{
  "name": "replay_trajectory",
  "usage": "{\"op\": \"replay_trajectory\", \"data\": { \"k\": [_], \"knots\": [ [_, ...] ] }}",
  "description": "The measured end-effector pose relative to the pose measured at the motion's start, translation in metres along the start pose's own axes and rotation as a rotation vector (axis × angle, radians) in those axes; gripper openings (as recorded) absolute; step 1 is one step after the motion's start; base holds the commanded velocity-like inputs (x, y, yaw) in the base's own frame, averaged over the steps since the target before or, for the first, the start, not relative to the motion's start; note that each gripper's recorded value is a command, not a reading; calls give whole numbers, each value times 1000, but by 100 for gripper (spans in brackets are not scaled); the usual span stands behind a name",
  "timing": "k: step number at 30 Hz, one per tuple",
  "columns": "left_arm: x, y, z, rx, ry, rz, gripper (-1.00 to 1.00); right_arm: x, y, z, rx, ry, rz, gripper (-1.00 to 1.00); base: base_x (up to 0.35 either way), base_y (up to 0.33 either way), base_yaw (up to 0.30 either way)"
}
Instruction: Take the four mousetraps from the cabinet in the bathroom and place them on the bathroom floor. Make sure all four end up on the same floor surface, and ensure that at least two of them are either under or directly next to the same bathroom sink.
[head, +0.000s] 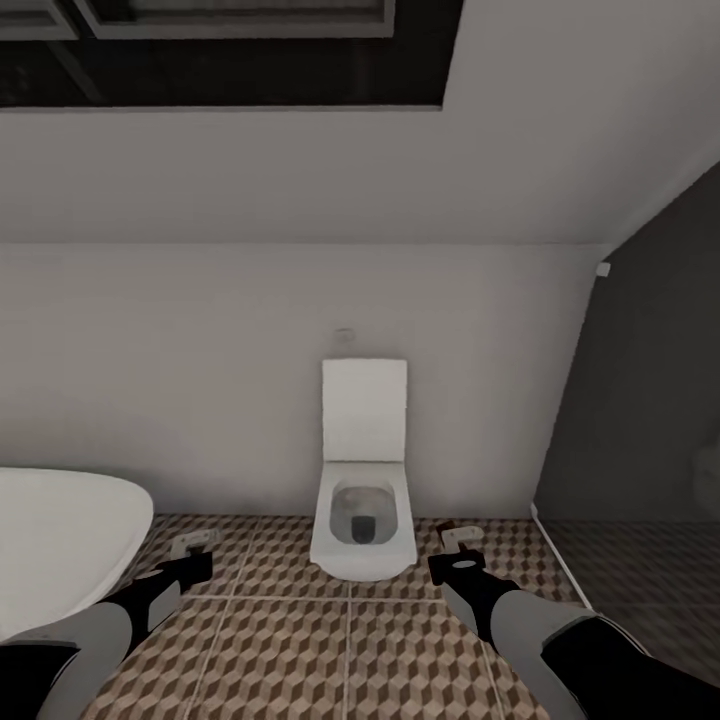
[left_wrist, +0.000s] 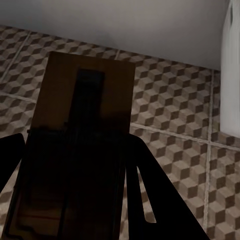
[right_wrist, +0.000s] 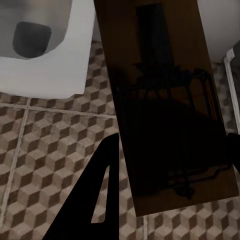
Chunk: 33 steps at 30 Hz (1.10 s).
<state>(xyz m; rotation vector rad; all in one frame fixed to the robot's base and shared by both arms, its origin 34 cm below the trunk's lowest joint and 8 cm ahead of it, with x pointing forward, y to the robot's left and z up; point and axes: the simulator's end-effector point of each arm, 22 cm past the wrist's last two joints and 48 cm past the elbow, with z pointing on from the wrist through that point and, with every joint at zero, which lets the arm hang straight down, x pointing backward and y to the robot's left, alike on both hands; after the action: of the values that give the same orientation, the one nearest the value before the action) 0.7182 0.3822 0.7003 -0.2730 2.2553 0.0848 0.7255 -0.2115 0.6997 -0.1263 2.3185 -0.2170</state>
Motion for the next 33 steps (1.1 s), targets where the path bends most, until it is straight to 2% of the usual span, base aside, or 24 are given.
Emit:
{"op": "replay_trajectory", "data": {
  "k": [17,23,33],
  "knots": [
    [1,-4,0,5,1,5,-100,1,-1,0,2,5,0,-100,0,0,5],
    [1,-4,0,5,1,4,-100,4,-10,2,14,11,2,-100,0,0,-177],
    [1,-4,0,5,1,2,-100,4,-12,2,16,12,1,-100,0,0,-173]
  ]
}}
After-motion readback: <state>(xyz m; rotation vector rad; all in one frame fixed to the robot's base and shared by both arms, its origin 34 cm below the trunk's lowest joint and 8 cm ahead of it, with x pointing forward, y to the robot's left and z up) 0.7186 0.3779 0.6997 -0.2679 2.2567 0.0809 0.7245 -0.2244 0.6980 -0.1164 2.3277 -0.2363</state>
